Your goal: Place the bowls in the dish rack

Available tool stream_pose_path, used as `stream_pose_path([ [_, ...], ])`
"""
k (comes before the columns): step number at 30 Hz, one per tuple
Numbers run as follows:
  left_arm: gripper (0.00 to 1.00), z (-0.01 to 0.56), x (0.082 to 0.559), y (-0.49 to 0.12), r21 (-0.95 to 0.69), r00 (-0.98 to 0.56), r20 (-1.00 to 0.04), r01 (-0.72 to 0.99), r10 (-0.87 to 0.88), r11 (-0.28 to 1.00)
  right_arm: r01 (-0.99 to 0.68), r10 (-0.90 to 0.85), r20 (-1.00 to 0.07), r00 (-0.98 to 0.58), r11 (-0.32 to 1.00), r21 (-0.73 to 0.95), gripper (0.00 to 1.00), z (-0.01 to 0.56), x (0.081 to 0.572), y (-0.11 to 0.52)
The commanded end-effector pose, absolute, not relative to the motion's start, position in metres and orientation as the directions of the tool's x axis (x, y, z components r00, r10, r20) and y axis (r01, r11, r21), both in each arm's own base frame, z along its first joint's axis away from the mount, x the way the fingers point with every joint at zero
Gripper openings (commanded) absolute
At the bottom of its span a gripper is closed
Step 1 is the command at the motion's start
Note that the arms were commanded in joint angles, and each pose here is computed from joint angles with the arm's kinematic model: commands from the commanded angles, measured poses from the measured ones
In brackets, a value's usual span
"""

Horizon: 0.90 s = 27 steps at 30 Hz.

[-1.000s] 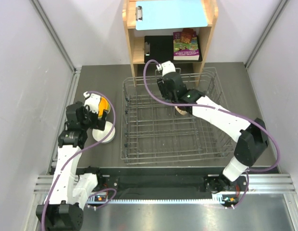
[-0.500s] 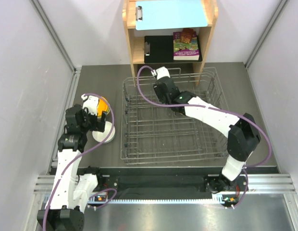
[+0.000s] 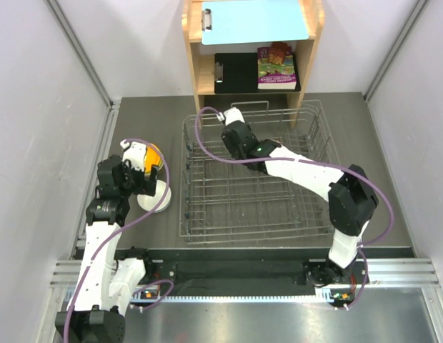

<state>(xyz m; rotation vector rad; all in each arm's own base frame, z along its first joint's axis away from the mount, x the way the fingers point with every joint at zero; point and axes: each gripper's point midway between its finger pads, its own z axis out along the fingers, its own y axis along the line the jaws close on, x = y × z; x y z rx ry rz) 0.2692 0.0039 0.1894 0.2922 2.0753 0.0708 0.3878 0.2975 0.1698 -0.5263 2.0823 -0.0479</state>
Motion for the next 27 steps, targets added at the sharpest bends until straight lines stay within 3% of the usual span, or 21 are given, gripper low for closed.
stream_pose_path([
  [1, 0.99, 0.193, 0.268, 0.006, 0.167, -0.461, -0.859, 0.158, 0.222, 0.973, -0.336, -0.358, -0.835, -0.418, 0.915, -0.224, 0.0, 0.18, 0.392, 0.313],
  [12, 0.99, 0.191, 0.268, 0.005, 0.164, -0.463, -0.858, 0.16, 0.221, 0.973, -0.361, -0.381, -0.821, -0.425, 0.903, -0.232, 0.0, 0.17, 0.39, 0.325],
  [13, 0.99, 0.191, 0.268, 0.006, 0.164, -0.463, -0.858, 0.159, 0.221, 0.973, -0.367, -0.386, -0.819, -0.424, 0.9, -0.234, 0.03, 0.17, 0.388, 0.326],
  [15, 0.99, 0.192, 0.268, 0.006, 0.166, -0.462, -0.859, 0.159, 0.222, 0.973, -0.388, -0.4, -0.815, -0.419, 0.89, -0.238, 0.19, 0.169, 0.385, 0.331],
  [17, 0.99, 0.192, 0.268, 0.006, 0.166, -0.46, -0.859, 0.159, 0.222, 0.973, -0.398, -0.406, -0.814, -0.415, 0.886, -0.239, 0.25, 0.169, 0.383, 0.333],
  [27, 0.99, 0.194, 0.269, 0.005, 0.166, -0.458, -0.861, 0.16, 0.222, 0.973, -0.447, -0.46, -0.795, -0.396, 0.853, -0.271, 0.34, 0.16, 0.372, 0.348],
])
